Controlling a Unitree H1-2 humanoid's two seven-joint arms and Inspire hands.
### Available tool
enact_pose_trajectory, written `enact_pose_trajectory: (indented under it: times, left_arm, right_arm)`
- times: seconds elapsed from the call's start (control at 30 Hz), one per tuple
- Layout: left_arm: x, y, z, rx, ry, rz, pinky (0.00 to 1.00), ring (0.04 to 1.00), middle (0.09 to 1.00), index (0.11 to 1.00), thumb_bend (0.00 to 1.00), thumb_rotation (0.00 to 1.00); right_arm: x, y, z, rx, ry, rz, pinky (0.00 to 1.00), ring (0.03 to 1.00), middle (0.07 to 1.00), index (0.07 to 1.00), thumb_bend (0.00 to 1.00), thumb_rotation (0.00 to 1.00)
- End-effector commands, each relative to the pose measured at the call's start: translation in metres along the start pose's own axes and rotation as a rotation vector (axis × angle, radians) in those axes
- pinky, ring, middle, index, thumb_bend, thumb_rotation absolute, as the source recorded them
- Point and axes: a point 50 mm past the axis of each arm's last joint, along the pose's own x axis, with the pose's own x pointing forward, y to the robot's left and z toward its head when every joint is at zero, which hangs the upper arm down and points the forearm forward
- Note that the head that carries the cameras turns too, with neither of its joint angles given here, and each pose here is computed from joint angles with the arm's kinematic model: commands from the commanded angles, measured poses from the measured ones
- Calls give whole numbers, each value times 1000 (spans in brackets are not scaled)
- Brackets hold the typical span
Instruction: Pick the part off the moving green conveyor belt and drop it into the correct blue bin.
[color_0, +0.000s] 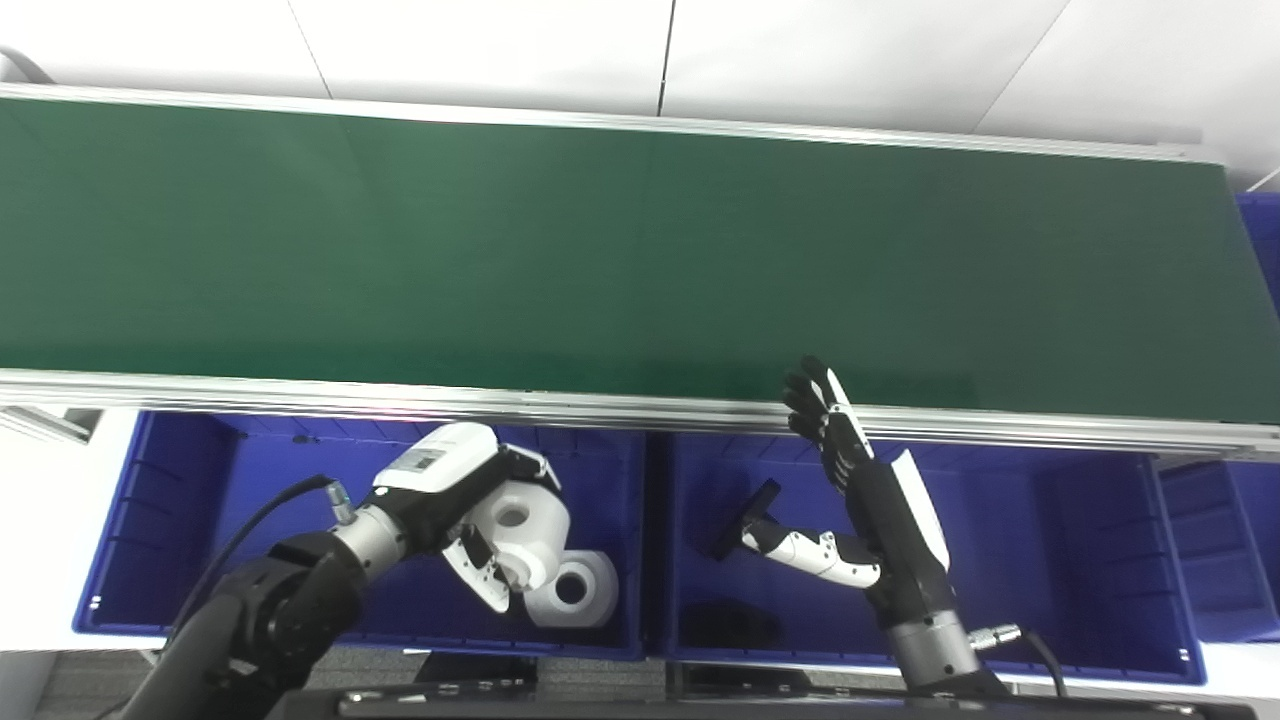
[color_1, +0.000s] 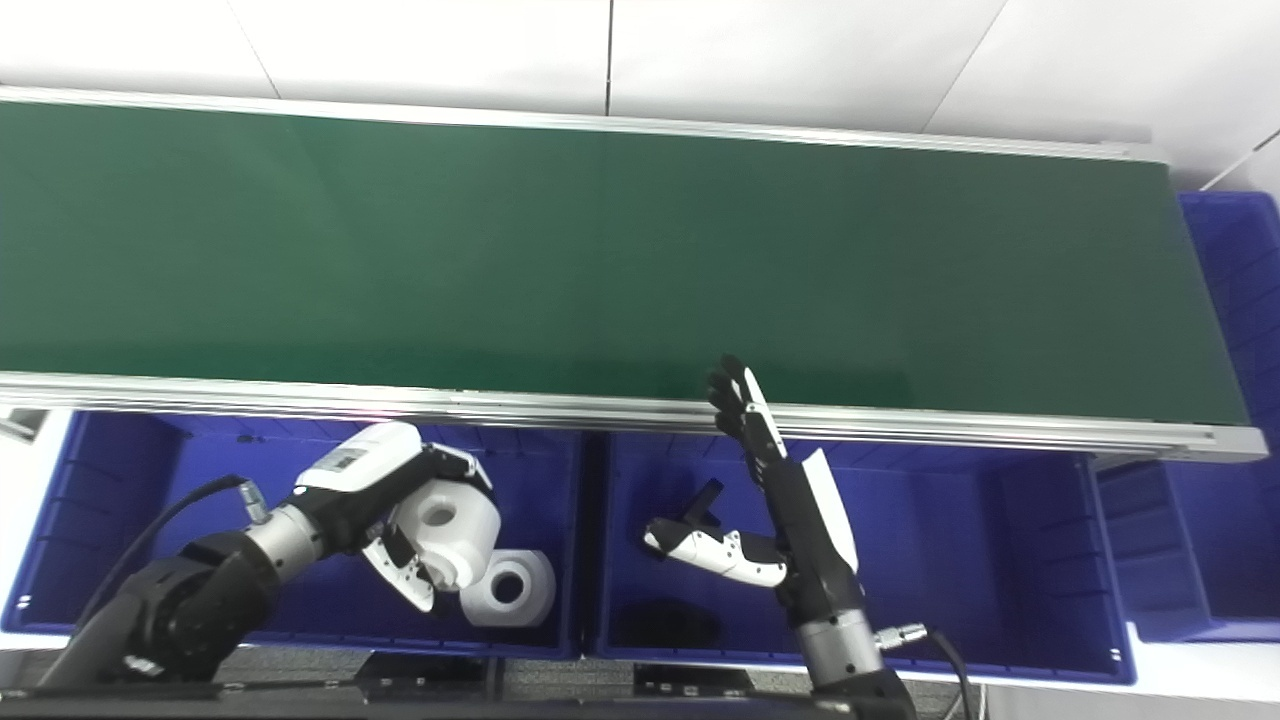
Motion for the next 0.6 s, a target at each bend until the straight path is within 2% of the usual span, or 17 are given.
enact_pose_trajectory:
  times: [0.0, 0.03, 0.2, 0.3, 0.37, 0.43, 0.5, 0.57]
  left_arm:
    - [-1, 14, 6, 123, 46, -13, 972, 881, 858, 819, 517, 880]
    - [0, 14, 8, 150, 65, -28, 991, 906, 886, 858, 531, 958]
    - [-2, 18, 14, 218, 141, -59, 1000, 988, 964, 935, 619, 999]
    - [-14, 18, 14, 139, 127, 10, 1000, 999, 995, 975, 668, 1000]
    - [-22, 18, 15, 57, 52, 81, 1000, 1000, 999, 977, 630, 982]
    - [-29, 16, 15, -92, -57, 147, 1000, 1000, 1000, 976, 628, 920]
    - [-34, 13, 14, -254, -151, 202, 1000, 1000, 1000, 977, 662, 839]
    - [-38, 9, 15, -395, -214, 229, 1000, 1000, 1000, 987, 715, 809]
  right_arm:
    - [-1, -2, 6, 12, -15, -13, 908, 937, 950, 1000, 862, 526]
    - [-1, -2, 6, 16, -16, -12, 909, 936, 949, 1000, 861, 523]
    - [-2, -2, 6, 5, -14, -15, 902, 932, 947, 1000, 864, 528]
    - [-4, 0, 6, -7, -11, -23, 902, 933, 947, 1000, 869, 538]
    - [-5, 1, 6, -8, -6, -29, 903, 934, 945, 1000, 873, 540]
    - [-7, 2, 6, -9, 0, -32, 903, 934, 945, 1000, 878, 546]
    - [-9, 2, 7, -12, 2, -36, 911, 934, 944, 1000, 882, 554]
    - [-11, 3, 7, -13, 3, -35, 912, 934, 945, 1000, 882, 556]
